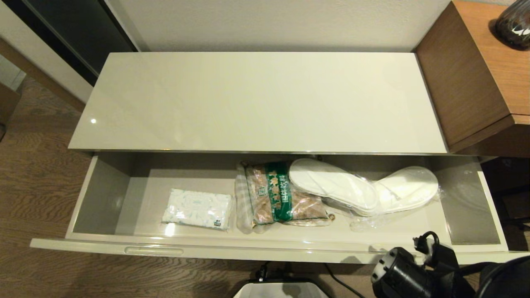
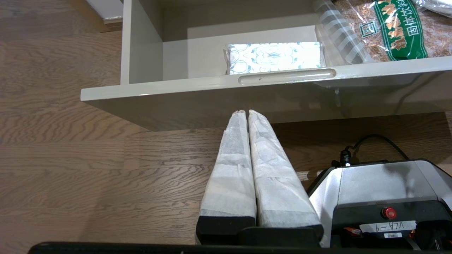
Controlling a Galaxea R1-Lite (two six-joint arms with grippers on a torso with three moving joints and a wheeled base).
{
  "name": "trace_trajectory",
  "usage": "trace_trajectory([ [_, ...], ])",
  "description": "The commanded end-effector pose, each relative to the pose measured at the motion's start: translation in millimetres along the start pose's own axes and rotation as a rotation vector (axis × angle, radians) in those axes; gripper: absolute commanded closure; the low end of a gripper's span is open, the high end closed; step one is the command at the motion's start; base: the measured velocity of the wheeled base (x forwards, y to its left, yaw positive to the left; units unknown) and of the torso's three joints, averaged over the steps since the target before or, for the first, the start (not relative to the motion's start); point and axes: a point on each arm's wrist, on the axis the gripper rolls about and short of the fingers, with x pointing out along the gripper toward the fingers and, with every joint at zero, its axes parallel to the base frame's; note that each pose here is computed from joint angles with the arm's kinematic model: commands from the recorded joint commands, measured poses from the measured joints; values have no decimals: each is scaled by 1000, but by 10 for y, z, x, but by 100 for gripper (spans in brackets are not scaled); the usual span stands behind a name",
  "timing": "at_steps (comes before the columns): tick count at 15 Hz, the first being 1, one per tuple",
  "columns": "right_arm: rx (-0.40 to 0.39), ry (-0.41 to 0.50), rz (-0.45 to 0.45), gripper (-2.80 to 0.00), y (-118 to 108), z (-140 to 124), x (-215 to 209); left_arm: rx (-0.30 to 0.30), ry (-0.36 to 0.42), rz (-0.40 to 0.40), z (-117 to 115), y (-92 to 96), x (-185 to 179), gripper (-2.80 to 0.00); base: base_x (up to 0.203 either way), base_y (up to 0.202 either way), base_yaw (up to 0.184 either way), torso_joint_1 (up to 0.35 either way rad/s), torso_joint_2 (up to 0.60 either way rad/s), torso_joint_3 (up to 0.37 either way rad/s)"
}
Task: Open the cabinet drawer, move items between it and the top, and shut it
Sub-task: Take out the solid drinks from the drawer
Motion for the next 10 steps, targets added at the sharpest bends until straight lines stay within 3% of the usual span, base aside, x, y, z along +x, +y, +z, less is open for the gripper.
trace_trajectory([
  [1, 75, -26, -44, 0, 41, 190, 231, 1, 0, 0, 4, 1, 0, 0, 0, 0, 0, 0, 0, 0],
  [6, 64, -40, -6, 0, 32, 265, 162, 1, 1, 1, 3, 0, 1, 0, 0, 0, 0, 0, 0, 0],
  [10, 44, -47, 31, 0, -99, 263, -40, 1, 0, 0, 5, 1, 0, 0, 0, 0, 0, 0, 0, 0],
])
